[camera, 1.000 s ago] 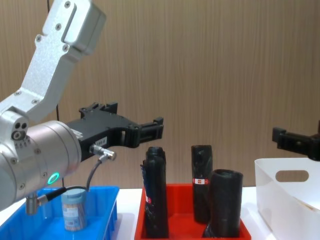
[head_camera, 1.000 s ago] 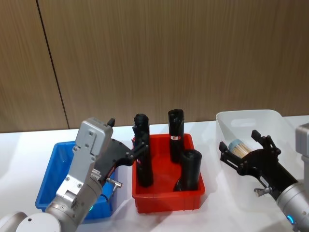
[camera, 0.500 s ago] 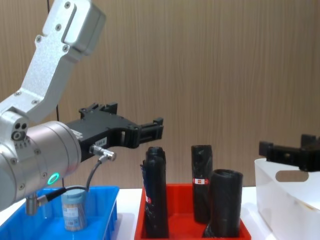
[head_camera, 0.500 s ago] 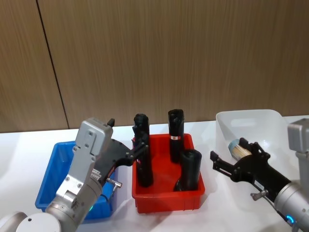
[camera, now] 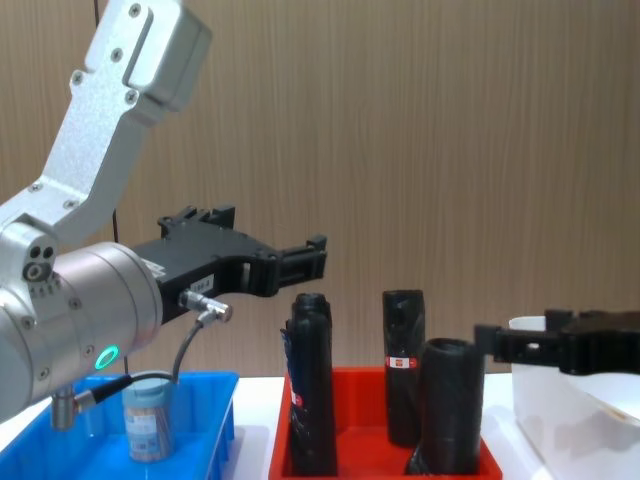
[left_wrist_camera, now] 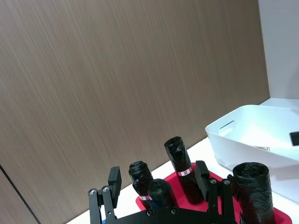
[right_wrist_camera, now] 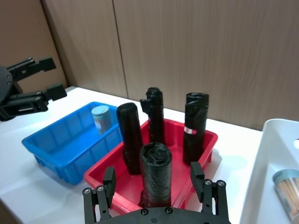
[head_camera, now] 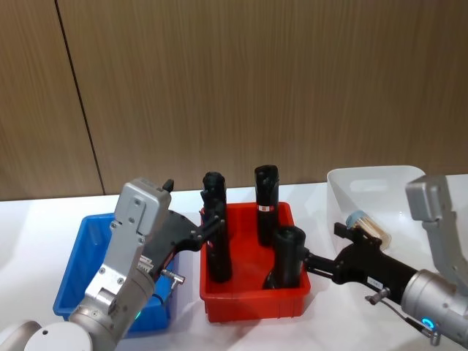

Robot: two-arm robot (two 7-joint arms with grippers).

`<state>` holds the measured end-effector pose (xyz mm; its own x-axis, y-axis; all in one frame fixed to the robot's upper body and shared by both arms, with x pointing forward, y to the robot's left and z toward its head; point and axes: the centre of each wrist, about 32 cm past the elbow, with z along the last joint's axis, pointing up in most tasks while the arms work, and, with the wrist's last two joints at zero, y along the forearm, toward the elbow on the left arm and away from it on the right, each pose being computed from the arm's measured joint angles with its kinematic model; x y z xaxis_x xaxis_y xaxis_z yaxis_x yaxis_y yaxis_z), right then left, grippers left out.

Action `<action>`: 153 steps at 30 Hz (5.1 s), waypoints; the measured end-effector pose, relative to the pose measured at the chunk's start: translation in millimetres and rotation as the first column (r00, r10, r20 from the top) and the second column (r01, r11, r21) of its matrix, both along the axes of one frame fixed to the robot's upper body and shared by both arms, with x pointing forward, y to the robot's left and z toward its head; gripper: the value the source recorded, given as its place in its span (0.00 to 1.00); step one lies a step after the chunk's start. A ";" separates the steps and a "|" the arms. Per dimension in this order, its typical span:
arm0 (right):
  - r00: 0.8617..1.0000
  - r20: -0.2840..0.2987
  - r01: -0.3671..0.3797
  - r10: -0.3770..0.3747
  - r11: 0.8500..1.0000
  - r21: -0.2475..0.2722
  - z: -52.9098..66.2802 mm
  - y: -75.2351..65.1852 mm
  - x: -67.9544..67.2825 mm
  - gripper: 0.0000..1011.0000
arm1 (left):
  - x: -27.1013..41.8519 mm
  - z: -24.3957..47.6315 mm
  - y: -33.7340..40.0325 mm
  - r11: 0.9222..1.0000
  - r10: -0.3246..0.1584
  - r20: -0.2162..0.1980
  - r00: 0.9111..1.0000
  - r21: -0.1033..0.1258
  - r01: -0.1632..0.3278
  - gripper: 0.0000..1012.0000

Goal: Pick the cotton swabs from the blue box and place them into the white box.

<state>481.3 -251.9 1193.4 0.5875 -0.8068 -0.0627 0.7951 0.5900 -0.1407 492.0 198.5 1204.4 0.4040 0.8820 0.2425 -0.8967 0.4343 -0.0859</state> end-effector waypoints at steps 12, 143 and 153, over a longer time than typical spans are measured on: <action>0.997 -0.053 -0.064 0.063 0.998 -0.013 -7.9 4.4 25.3 0.99 | 0.0 0.0 0.0 1.000 0.000 0.000 1.000 0.000 0.000 0.99; 0.949 0.051 0.316 -0.313 0.930 -0.186 20.9 -84.5 72.4 0.36 | 0.0 0.0 0.0 1.000 0.000 0.000 1.000 0.000 0.000 0.99; 0.945 0.034 0.326 -0.326 0.927 -0.183 12.5 -87.1 73.5 0.66 | 0.0 0.0 0.0 1.000 0.000 0.000 1.000 0.000 0.000 0.99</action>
